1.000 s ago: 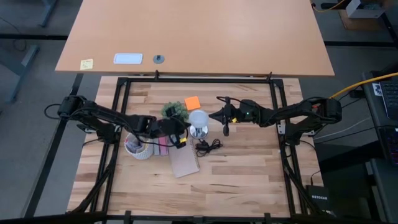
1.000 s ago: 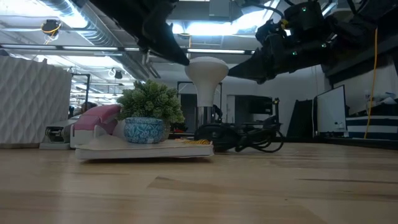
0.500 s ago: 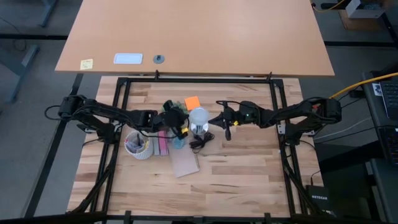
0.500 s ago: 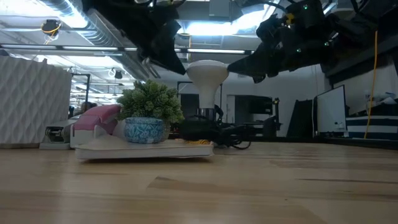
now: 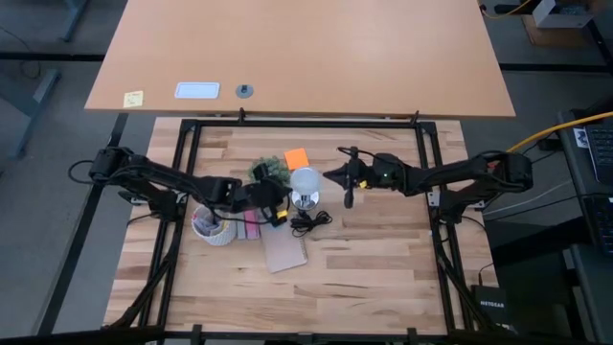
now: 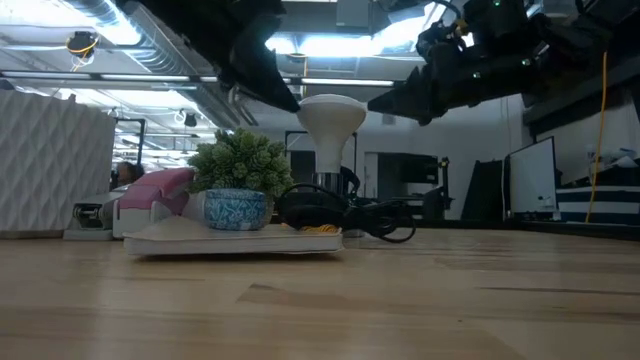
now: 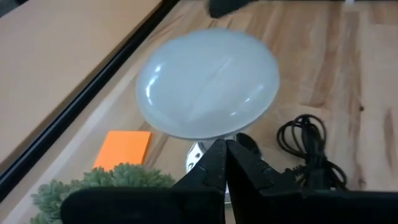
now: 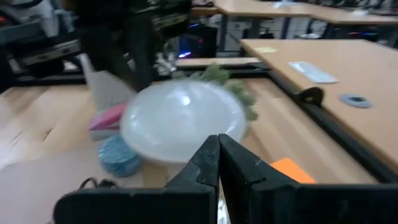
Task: Screw lightbulb
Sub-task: Insert the lightbulb into the silver lamp socket, then remove the lightbulb from the silver lamp socket
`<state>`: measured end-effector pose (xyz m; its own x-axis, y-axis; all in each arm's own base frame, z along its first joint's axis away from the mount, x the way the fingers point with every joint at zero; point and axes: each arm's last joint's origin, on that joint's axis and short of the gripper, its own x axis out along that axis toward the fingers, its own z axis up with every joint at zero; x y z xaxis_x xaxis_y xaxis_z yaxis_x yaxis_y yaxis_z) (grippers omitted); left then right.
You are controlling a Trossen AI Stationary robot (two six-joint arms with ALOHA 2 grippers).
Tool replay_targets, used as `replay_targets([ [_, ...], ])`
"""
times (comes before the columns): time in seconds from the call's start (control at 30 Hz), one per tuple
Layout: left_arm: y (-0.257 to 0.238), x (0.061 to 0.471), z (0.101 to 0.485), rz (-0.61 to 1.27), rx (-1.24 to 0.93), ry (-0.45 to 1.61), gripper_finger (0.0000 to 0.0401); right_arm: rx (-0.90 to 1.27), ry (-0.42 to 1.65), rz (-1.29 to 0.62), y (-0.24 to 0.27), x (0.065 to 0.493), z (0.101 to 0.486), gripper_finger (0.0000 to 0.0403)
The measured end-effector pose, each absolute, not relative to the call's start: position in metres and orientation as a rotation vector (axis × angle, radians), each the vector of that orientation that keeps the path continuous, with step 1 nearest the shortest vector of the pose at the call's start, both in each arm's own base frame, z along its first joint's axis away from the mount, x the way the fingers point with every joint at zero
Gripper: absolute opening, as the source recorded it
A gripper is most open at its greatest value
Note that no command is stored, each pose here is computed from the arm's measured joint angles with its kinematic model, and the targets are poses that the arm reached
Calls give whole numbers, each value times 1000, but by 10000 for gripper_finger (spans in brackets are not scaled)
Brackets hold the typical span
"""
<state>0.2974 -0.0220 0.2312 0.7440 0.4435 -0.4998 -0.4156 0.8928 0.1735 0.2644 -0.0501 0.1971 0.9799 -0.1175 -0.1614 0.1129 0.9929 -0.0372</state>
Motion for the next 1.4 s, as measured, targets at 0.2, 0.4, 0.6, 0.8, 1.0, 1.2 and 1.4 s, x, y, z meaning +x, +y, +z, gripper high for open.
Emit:
replay_targets([
  [0.2, -32, 295, 237, 434, 73, 537, 0, -33, 150, -155, -50, 257, 208, 12],
  [0.4, -42, 293, 239, 399, 79, 528, 0, -11, 140, -137, -48, 251, 217, 12],
  [0.6, -46, 292, 240, 429, 111, 520, 0, 29, 127, -7, -44, 250, 219, 12],
  [0.8, -43, 291, 241, 511, 152, 508, 0, 84, 126, 31, -43, 250, 219, 12],
  [1.0, -32, 291, 241, 582, 153, 504, 0, 90, 128, 93, -26, 253, 219, 12],
  [1.2, -17, 293, 241, 632, 139, 509, 0, 52, 129, 32, -8, 255, 218, 12],
  [1.4, -4, 293, 241, 676, 124, 512, 0, 37, 160, -61, 3, 258, 211, 12],
])
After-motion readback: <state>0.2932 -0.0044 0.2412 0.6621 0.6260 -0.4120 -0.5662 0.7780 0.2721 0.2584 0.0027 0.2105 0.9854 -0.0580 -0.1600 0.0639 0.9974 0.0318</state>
